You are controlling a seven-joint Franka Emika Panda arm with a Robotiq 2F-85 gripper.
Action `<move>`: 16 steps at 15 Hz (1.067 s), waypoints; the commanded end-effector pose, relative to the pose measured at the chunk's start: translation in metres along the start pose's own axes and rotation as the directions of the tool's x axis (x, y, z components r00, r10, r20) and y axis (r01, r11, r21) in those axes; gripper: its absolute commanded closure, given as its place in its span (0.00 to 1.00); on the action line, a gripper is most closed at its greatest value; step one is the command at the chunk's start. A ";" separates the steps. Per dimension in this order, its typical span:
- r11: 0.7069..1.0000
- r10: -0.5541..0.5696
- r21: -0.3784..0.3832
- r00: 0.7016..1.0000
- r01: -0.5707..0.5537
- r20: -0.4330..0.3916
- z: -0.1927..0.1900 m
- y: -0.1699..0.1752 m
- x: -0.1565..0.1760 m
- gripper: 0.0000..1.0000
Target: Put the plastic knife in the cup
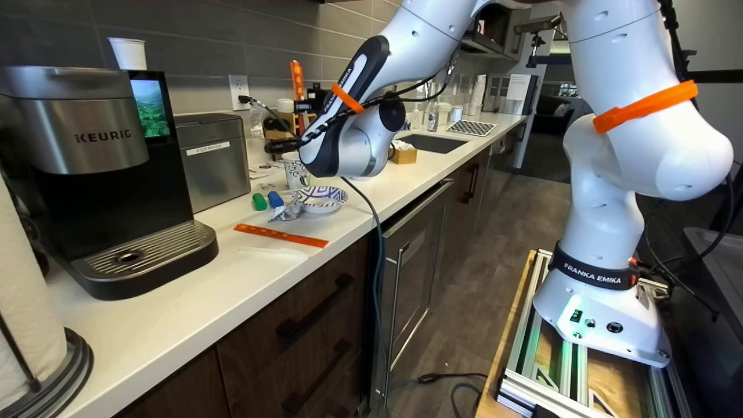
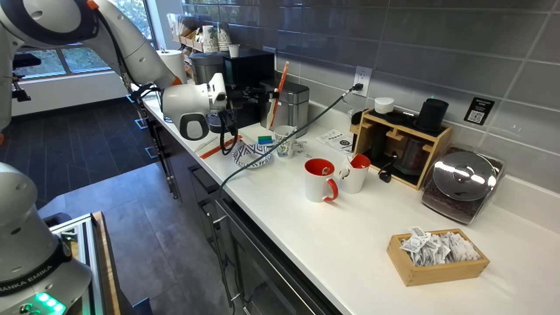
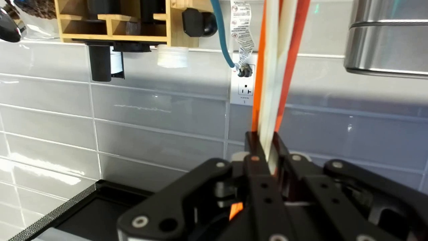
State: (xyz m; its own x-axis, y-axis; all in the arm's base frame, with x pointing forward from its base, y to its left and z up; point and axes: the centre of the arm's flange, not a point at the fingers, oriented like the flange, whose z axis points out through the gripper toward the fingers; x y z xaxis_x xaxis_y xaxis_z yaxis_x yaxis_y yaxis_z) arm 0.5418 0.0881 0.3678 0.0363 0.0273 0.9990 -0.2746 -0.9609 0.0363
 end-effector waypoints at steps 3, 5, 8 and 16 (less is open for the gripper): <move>0.999 0.030 0.022 0.996 -0.028 -0.078 0.012 -0.006 -0.028 0.98; 1.000 0.031 0.005 0.996 -0.031 -0.080 0.016 -0.007 -0.032 0.98; 0.999 0.023 -0.024 0.996 -0.025 -0.085 0.021 -0.004 -0.039 0.98; 0.999 0.004 -0.034 0.999 -0.005 -0.036 0.027 0.001 -0.037 0.91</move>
State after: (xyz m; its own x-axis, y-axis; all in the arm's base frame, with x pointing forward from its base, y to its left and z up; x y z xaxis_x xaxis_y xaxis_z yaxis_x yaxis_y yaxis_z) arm 0.5665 0.0788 0.3298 0.0012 0.0336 0.9994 -0.3072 -0.9511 0.0324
